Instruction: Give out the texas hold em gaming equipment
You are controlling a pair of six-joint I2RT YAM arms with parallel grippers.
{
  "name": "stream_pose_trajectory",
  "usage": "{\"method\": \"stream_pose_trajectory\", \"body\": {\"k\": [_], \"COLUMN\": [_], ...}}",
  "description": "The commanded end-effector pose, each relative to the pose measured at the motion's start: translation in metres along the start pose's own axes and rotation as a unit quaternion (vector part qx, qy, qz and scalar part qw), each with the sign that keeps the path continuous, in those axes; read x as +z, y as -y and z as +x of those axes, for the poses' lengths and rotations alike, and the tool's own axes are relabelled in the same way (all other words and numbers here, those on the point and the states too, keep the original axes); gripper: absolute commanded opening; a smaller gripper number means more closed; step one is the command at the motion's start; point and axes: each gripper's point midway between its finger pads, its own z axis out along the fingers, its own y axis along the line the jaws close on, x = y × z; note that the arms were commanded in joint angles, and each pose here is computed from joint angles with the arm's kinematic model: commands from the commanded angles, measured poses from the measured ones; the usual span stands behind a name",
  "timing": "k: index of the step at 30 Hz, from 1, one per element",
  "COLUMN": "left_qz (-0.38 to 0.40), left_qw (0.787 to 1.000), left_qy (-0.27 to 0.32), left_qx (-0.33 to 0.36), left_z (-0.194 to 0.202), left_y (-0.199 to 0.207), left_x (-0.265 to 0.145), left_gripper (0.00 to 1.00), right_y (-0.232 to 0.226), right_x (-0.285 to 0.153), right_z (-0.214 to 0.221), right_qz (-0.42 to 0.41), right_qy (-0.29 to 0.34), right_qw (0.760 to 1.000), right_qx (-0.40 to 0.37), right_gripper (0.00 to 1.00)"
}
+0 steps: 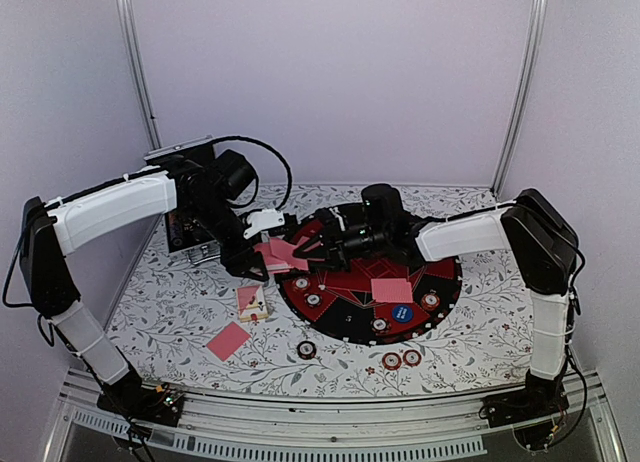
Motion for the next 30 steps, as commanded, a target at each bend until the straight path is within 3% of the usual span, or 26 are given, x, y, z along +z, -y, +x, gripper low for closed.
{"method": "stream_pose_trajectory", "body": {"k": [1,21,27,30], "left_qz": [-0.007,-0.005,-0.005,-0.005], "left_qw": [0.999,1.0,1.0,1.0], "left_qy": [0.033,0.028,0.026,0.026], "left_qx": [0.014,0.012,0.011,0.011], "left_z": [-0.013,-0.011,-0.01,-0.01], "left_y": [-0.002,-0.001,-0.001,-0.001], "left_x": [-0.009,-0.008,-0.008,-0.008], "left_gripper": [0.0,0.0,0.0,0.0], "right_y": [-0.002,0.001,0.01,0.016], "right_x": [-0.009,-0.078,-0.12,-0.144], "right_z": [0.003,-0.02,-0.045,-0.064], "right_qz": [0.014,0.068,0.139,0.214], "right_qy": [0.0,0.056,0.096,0.134], "right_qw": [1.0,0.996,0.985,0.966], "right_qx": [-0.004,-0.013,-0.024,-0.046], "right_gripper": [0.22,0.11,0.05,0.03]}}
